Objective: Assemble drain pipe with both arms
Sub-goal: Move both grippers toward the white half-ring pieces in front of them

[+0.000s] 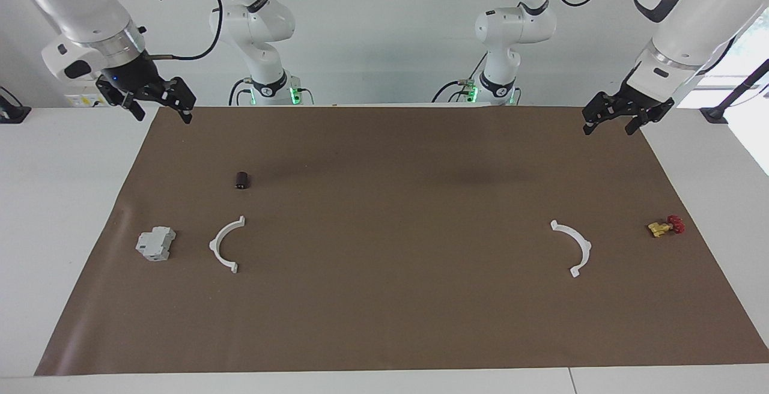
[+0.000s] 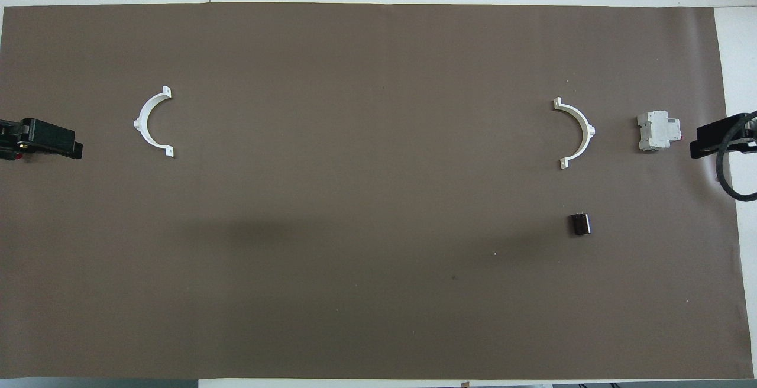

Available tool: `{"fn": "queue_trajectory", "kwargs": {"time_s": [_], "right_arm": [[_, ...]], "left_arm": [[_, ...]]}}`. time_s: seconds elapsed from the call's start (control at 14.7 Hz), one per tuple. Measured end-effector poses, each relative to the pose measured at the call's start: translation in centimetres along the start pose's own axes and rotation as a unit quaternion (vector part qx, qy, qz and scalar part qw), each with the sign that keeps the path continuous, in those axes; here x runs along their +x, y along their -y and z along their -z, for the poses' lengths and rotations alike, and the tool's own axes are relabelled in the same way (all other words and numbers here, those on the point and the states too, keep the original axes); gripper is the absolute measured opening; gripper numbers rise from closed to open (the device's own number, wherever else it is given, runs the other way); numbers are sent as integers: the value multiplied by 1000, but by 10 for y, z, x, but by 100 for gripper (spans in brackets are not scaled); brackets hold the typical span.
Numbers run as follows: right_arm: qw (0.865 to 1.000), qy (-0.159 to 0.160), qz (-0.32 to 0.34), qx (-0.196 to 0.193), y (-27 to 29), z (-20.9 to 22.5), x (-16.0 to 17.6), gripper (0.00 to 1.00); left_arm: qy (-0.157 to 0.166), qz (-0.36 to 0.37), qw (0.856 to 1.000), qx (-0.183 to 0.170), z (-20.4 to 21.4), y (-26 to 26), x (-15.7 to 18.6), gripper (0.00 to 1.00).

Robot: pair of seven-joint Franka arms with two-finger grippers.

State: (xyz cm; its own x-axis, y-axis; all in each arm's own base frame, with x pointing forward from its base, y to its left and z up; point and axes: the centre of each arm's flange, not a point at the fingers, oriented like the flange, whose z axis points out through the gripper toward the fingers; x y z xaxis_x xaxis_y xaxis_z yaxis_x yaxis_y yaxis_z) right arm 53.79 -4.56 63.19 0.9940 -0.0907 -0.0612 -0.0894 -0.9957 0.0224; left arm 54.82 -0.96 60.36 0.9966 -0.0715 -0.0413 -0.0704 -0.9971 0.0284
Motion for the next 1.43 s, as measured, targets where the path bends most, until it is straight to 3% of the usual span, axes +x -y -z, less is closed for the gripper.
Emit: {"fn": "queue_trajectory", "kwargs": {"time_s": [0.61, 0.88, 1.15, 1.43], "right_arm": [[1000, -1, -17, 1, -20, 1, -1, 100], [1000, -6, -14, 1, -17, -9, 3, 100], [999, -38, -7, 0, -10, -58, 24, 100], [997, -70, 42, -5, 2, -145, 50, 100]], "left_arm": [[0, 0, 1000, 0, 0, 0, 0, 100], [-17, 0, 1000, 1, -1, 1, 4, 100], [-40, 1, 999, 2, -24, 2, 16, 100], [-45, 2, 999, 3, -80, 5, 34, 100]]}}
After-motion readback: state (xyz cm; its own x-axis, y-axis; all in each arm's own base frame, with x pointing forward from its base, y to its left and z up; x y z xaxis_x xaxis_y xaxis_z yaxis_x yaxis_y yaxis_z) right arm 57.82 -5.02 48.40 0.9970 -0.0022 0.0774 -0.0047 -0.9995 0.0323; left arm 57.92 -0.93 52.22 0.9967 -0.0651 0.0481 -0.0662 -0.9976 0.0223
